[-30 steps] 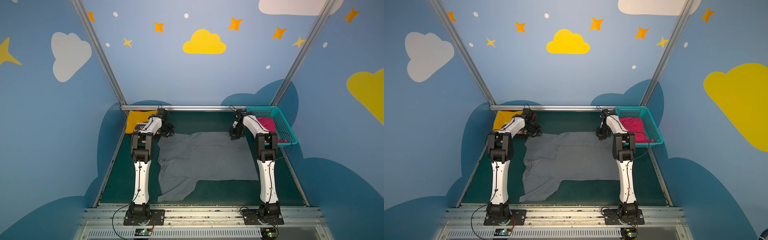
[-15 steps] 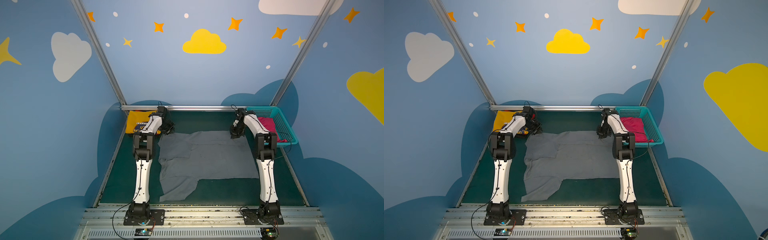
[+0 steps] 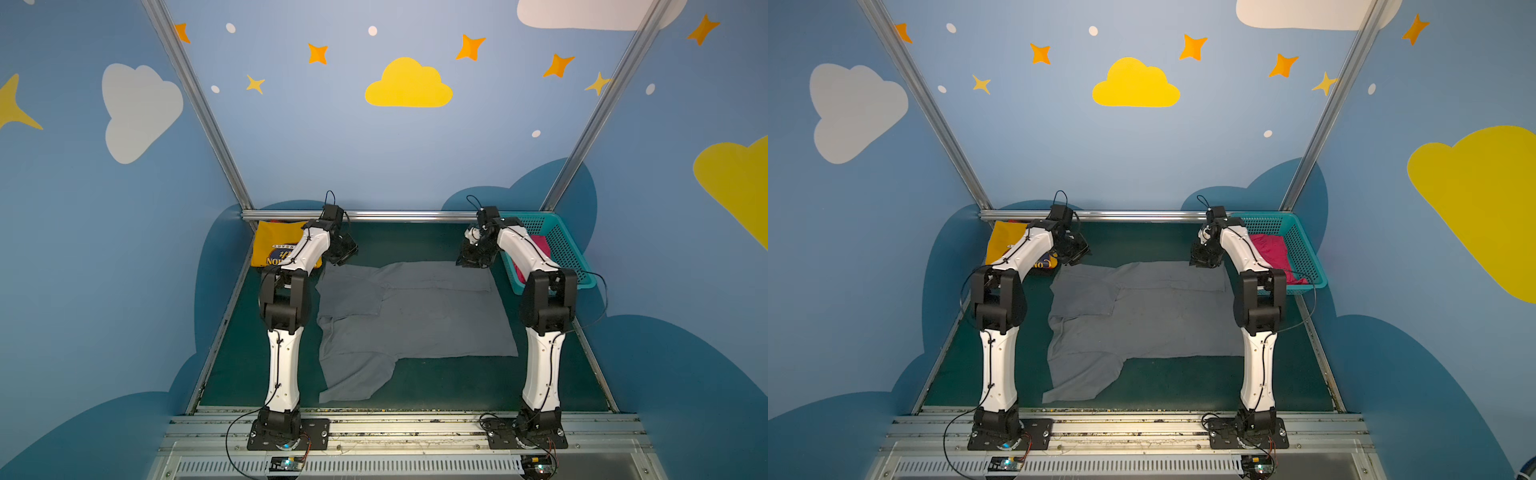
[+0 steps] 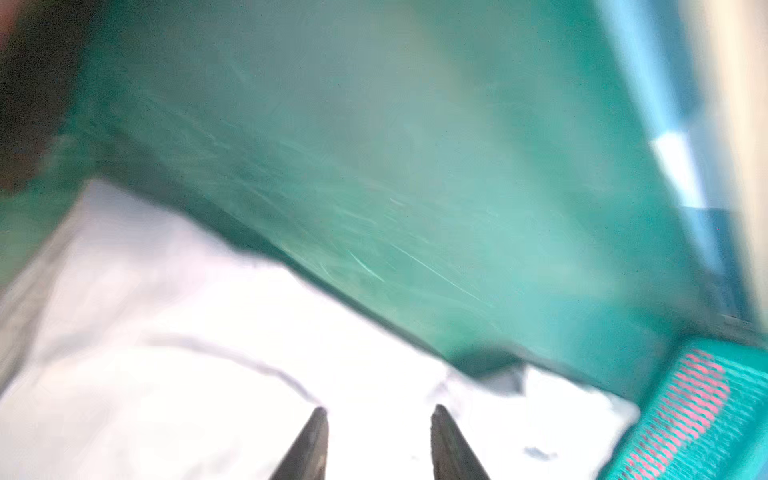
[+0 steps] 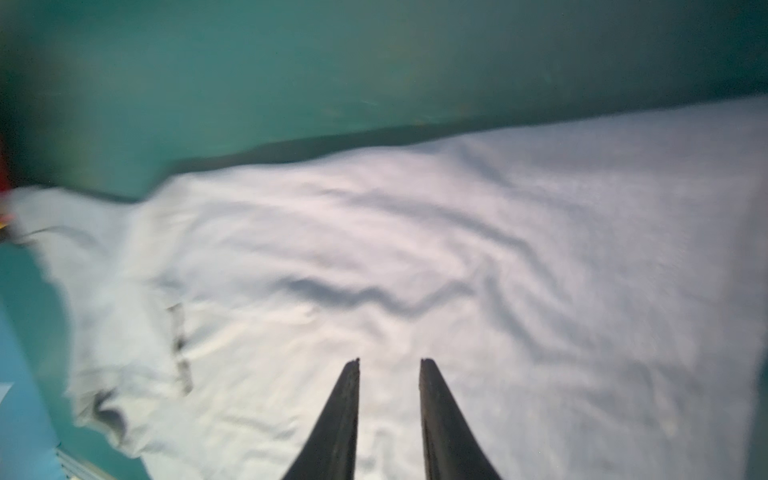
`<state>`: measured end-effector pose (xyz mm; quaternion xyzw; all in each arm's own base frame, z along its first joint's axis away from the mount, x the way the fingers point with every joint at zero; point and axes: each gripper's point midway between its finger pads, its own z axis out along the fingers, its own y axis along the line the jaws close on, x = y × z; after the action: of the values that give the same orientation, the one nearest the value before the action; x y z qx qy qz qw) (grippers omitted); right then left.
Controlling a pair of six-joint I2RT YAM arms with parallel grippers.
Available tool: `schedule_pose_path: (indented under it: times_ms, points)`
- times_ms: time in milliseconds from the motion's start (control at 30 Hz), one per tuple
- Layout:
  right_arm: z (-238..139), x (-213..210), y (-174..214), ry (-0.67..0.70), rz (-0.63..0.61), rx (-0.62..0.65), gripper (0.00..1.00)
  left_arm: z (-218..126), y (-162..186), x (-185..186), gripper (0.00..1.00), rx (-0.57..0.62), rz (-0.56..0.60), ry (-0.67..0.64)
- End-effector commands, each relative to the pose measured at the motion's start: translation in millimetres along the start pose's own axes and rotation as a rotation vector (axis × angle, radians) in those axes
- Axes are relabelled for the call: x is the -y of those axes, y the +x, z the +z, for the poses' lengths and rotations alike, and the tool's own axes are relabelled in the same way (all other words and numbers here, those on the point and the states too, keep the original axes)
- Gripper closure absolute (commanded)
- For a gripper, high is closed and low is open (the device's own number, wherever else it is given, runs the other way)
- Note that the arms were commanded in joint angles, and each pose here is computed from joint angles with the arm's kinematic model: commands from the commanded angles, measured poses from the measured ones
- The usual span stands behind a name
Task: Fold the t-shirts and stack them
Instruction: 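Move the left gripper to the near hem while the right stays by the basket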
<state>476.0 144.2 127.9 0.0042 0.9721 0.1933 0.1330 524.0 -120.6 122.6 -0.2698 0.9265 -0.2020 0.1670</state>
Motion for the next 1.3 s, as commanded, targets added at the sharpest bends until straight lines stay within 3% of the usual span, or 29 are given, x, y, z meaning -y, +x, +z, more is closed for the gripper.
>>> schedule_pose_path:
  times_ms: [0, 233, 400, 600, 1033, 1267]
  points:
    - [-31, -20, 8, -0.049, -0.050, 0.069, 0.70, -68, -3, 1, 0.51, 0.136, 0.052, -0.010]
    - [-50, -18, 53, -0.072, -0.048, 0.109, 0.69, -139, 78, -81, 0.43, 0.190, 0.004, -0.175]
    - [-49, -14, 82, -0.089, -0.036, 0.094, 0.69, -155, 170, -162, 0.42, 0.132, -0.085, -0.330]
    - [-54, -19, 96, -0.107, -0.048, 0.096, 0.69, -164, 244, -214, 0.43, 0.104, -0.198, -0.371]
    - [-65, -31, 101, -0.113, -0.085, 0.121, 0.68, -143, 318, -261, 0.48, -0.010, -0.152, -0.612]
    - [-63, -30, 103, -0.111, -0.076, 0.111, 0.68, -130, 338, -266, 0.51, -0.016, -0.183, -0.575]
